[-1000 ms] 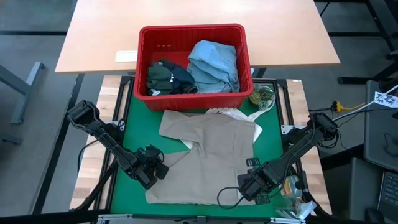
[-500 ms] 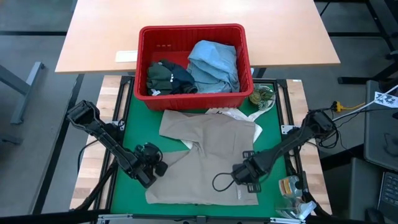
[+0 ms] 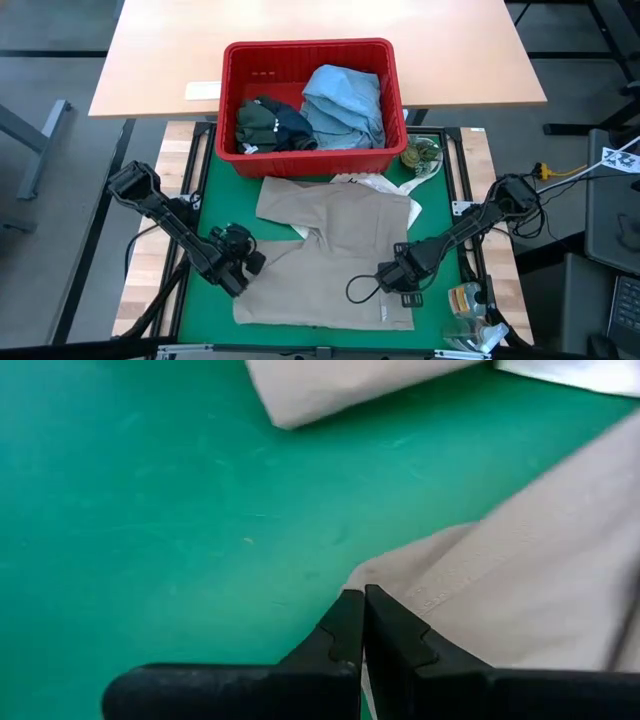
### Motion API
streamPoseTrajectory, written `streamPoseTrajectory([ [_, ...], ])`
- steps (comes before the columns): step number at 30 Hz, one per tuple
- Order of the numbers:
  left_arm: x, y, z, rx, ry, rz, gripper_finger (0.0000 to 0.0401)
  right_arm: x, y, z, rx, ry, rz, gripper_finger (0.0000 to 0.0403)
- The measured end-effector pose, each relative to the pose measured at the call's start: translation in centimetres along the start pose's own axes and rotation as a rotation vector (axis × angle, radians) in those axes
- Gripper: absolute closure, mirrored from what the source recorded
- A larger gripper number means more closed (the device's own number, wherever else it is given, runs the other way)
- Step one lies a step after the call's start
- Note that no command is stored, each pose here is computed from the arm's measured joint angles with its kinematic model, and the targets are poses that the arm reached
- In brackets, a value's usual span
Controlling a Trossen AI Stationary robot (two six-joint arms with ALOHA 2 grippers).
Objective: Fold Laundry from Bin
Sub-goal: Fold the brown shorts
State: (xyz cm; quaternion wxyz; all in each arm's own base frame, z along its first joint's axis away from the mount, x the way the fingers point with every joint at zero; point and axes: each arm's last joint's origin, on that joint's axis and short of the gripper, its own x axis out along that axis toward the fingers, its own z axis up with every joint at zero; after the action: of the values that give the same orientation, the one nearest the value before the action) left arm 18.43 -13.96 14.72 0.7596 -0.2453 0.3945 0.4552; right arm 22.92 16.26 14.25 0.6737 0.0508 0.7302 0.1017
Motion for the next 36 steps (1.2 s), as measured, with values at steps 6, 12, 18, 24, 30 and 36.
streamPoseTrajectory([
  [6, 0.4, 0.6, 0.8, 0.015, 0.002, 0.085, 0.0401, 0.1, 0.0, 0.0, 0.002, 0.002, 0.001, 0.0262],
  [12, 0.7, 0.5, 1.2, 0.018, 0.008, 0.098, 0.0399, 0.1, 0.0, 0.0, 0.004, 0.003, 0.001, 0.0262],
  [18, 0.7, 0.5, 1.2, 0.059, 0.031, 0.102, 0.0345, 0.1, 0.0, 0.0, 0.003, 0.004, 0.0, 0.0262],
  [24, 0.9, 0.5, 1.1, -0.013, 0.188, 0.154, 0.0277, 0.1, 0.0, 0.0, 0.003, 0.005, 0.0, 0.0262],
  [30, 0.3, 0.8, 0.7, 0.012, 0.38, 0.177, 0.0249, 0.2, 0.0, 0.0, 0.003, 0.005, 0.0, 0.0262],
  [36, -1.0, 1.2, 0.3, -0.012, 0.413, 0.138, 0.025, 0.2, 0.0, 0.0, 0.002, 0.006, 0.0, 0.0262],
])
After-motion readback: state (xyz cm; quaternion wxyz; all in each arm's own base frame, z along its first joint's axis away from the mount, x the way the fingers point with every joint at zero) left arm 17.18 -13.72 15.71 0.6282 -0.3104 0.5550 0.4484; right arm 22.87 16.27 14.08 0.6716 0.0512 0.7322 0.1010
